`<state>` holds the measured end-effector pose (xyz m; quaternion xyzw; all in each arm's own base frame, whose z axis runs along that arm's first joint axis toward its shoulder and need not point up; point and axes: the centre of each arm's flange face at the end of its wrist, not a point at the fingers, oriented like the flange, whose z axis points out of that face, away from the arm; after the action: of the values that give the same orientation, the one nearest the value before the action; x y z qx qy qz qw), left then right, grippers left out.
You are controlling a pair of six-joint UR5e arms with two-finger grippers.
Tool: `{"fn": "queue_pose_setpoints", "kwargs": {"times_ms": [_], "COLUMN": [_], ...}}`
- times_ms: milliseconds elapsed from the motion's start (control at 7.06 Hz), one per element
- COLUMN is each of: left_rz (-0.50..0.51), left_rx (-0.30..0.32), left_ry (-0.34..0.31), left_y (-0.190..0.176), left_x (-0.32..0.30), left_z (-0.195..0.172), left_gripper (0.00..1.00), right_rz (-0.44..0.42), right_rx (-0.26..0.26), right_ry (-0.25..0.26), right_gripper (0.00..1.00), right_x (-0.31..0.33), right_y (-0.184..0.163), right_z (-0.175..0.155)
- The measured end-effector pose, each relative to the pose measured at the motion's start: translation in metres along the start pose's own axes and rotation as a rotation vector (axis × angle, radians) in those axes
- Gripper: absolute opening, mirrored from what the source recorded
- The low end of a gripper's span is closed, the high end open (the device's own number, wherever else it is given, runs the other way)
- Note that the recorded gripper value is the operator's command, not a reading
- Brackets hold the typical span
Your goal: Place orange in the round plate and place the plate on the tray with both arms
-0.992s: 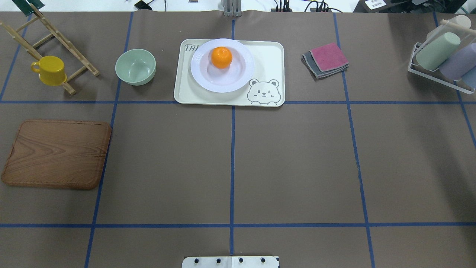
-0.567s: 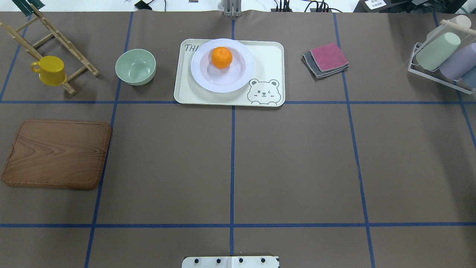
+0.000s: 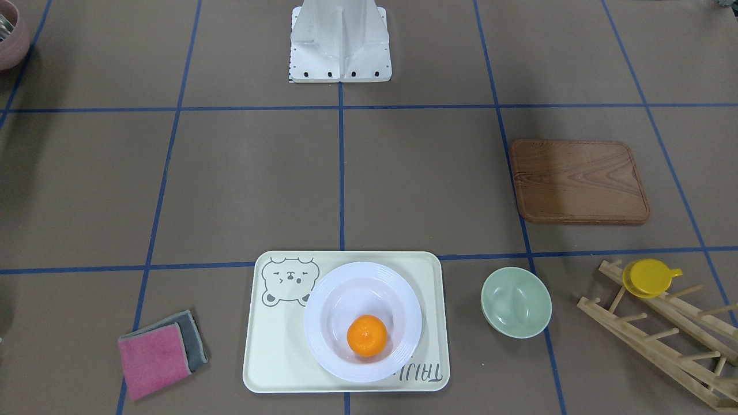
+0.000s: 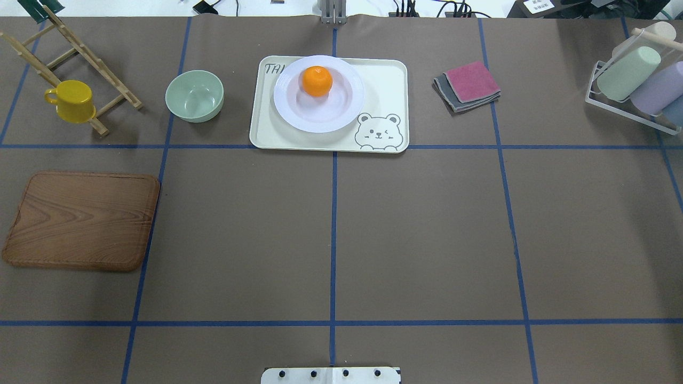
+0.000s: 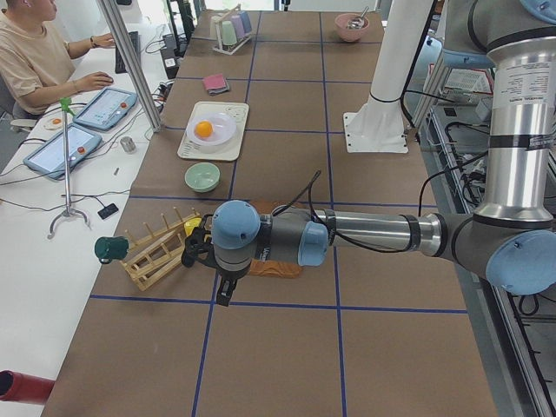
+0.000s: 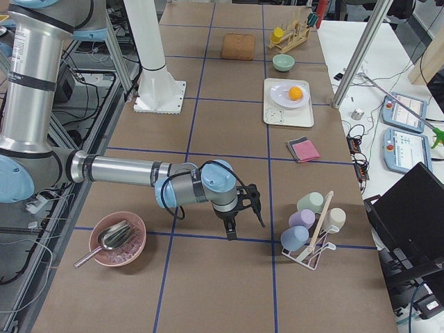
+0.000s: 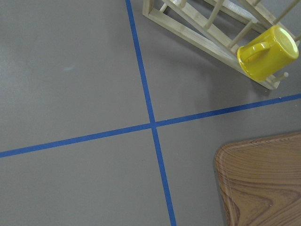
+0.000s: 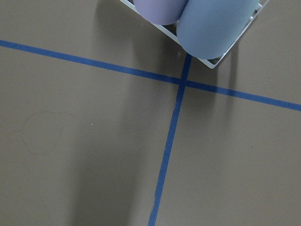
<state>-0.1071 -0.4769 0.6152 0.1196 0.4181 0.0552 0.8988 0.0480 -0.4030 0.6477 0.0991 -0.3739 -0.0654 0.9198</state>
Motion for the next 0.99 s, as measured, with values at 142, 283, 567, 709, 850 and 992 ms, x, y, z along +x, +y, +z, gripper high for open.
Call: {"fn": "queue_pose_setpoints", "kwargs": {"times_ms": [142,283,567,709,850,992], "left_rz": [-0.003,-0.008,-0.011,-0.011,-0.011,-0.012], "left_rx": [-0.003,-0.006,-0.009,-0.009,-0.009,-0.01], "left_ry": [0.001,0.001,0.002,0.002,0.002,0.002], "left_y": [0.003,0.007,0.01,0.011,0.011,0.012], "left_x": [-0.001,-0.002,-0.003,-0.003,-0.003,-0.003], "left_z": [0.001,0.003,0.004,0.004,0.004,0.004], "left_gripper": [1.0,1.0,1.0,1.0,1.0,1.0], "right_rz": [0.007,0.014,0.027,0.032,0.033,0.034], "right_rx": [-0.004,-0.01,-0.027,-0.039,-0.049,-0.055], "right_ry": [-0.008,-0.03,-0.076,-0.083,-0.084,-0.08], "right_gripper": [1.0,1.0,1.0,1.0,1.0,1.0], "right_x": [-0.001,-0.002,-0.004,-0.005,-0.007,-0.007], "right_y": [0.0,0.002,0.008,0.011,0.013,0.014], "right_z": [-0.001,0.0,0.003,0.006,0.008,0.009]}}
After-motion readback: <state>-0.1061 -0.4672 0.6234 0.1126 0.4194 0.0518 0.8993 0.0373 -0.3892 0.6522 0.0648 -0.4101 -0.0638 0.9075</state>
